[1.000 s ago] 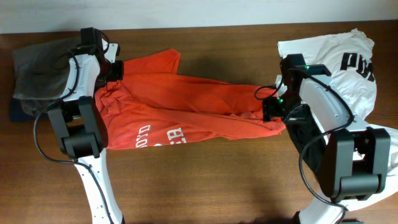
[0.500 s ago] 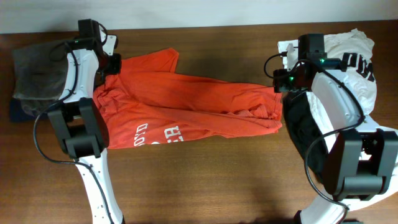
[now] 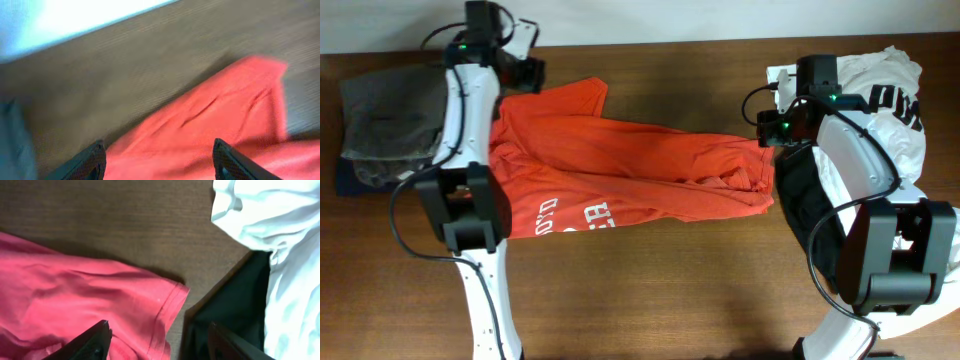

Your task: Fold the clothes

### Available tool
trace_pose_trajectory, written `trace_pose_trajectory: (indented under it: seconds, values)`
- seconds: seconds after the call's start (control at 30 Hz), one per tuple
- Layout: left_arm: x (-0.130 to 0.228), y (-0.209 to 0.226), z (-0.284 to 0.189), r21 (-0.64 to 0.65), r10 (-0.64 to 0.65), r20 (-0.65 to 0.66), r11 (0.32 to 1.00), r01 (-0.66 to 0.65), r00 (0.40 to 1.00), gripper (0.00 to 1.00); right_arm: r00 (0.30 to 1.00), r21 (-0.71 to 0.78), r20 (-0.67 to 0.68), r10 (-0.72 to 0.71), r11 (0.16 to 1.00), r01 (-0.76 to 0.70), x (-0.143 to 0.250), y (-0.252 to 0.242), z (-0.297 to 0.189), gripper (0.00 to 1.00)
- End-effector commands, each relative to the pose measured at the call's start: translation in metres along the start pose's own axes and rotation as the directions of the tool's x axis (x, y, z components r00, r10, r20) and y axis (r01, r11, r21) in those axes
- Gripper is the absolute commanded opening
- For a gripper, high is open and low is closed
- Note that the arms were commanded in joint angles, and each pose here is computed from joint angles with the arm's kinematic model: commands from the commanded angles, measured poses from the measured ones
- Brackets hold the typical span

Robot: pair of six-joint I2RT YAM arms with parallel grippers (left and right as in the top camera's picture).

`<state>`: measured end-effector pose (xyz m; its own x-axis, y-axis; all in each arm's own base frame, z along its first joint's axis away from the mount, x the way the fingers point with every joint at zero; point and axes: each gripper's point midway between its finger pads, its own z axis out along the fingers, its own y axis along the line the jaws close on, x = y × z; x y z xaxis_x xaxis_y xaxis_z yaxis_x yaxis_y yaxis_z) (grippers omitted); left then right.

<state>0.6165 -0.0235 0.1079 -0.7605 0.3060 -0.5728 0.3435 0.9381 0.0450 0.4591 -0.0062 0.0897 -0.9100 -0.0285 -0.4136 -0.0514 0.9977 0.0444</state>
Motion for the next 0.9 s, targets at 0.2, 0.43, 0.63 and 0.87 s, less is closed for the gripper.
trace_pose_trajectory:
  seconds: [0.2, 0.43, 0.63, 0.87]
  values:
    - [-0.034, -0.088, 0.037, 0.118, 0.162, 0.115, 0.977, -0.176, 0.98, 0.68, 0.999, -0.026, -0.054, -0.005, 1.0, 0.004, 0.011, 0.006, -0.002, 0.66]
    - [-0.013, -0.114, 0.078, 0.157, 0.186, 0.075, 0.968, -0.196, 0.98, 0.69, 0.997, -0.028, -0.077, -0.003, 1.0, 0.001, 0.016, 0.006, -0.002, 0.66]
    - [-0.017, -0.114, 0.085, 0.143, 0.194, 0.104, 0.968, -0.208, 0.975, 0.69, 0.997, -0.032, -0.076, -0.003, 0.999, 0.0, 0.016, 0.007, -0.002, 0.66]
    - [-0.013, -0.114, 0.094, 0.143, 0.198, 0.101, 0.967, -0.211, 0.975, 0.68, 0.997, -0.036, -0.072, -0.004, 0.999, 0.001, 0.015, 0.008, -0.002, 0.66]
